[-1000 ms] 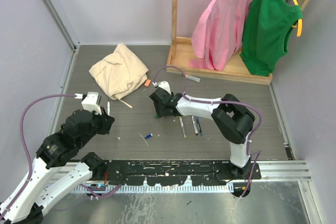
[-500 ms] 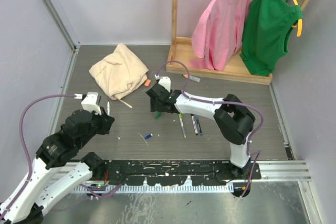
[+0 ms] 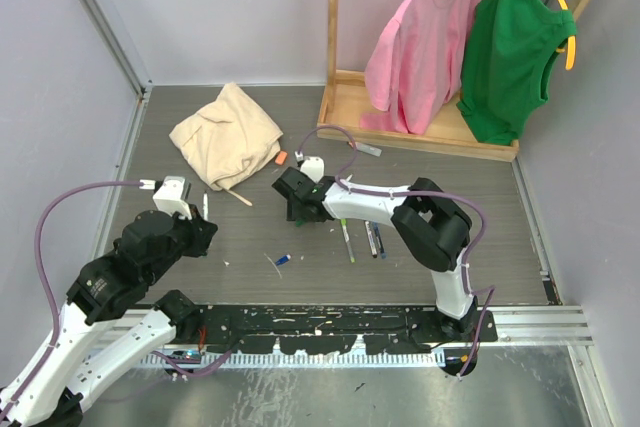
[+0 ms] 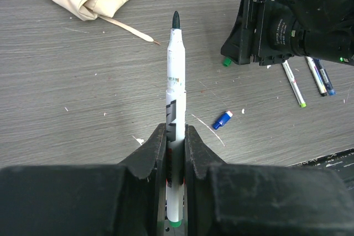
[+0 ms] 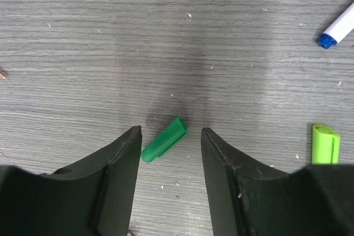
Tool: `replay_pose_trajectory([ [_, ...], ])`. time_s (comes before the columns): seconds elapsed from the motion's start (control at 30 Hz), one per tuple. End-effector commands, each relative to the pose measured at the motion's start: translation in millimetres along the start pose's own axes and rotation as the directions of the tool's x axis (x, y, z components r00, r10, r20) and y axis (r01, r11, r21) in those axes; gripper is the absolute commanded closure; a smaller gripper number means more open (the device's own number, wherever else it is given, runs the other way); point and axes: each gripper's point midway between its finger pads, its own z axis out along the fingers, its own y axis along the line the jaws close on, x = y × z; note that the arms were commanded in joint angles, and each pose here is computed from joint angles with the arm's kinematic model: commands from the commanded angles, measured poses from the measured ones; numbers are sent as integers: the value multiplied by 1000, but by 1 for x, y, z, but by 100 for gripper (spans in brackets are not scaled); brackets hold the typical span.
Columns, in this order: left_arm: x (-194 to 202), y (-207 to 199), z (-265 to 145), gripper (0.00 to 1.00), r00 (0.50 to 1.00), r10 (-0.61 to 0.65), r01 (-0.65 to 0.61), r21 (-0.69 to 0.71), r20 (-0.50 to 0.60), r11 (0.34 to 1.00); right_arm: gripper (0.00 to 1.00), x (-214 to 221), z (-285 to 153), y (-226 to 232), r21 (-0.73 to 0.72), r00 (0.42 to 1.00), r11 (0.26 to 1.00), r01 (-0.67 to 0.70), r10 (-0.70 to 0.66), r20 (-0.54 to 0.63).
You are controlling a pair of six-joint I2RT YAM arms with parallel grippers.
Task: Insert the pens into the pen caps
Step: Pick up the pen cap from the center of the board.
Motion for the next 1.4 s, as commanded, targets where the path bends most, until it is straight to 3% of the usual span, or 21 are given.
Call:
replay_pose_trajectory([
  [0.0,-15,-4,-1,100,998,-14,13,15,65,1000,50,-8,-4,15,-33,1000,999,2,-1,24],
  [0.13,-15,-3,-1,100,998,-14,13,14,65,1000,59,0,-3,20,-55,999,997,47,-47,-4],
  [0.27,-15,-3,-2,100,998,-15,14,12,66,1000,59,5,-3,20,-53,996,994,90,-91,-17],
  [0.57,-15,-3,-1,100,998,-13,12,10,63,1000,74,0,-16,8,-60,950,948,312,-312,13],
  [0.67,-15,-3,0,100,998,-13,12,10,61,1000,73,4,-21,6,-93,924,920,382,-382,13],
  [0.77,-15,-4,0,100,998,-11,10,12,58,1000,63,7,-23,0,-94,915,911,402,-403,6],
  [0.87,-14,-3,0,100,998,-10,10,11,58,1000,60,12,-25,1,-112,918,913,393,-397,-13],
  [1.1,-15,-3,0,100,998,-13,12,11,61,1000,61,19,-26,10,-155,922,915,372,-383,-52],
  [1.37,-15,-4,0,100,998,-12,11,13,59,1000,63,27,-19,-3,-80,917,924,375,-382,-115],
])
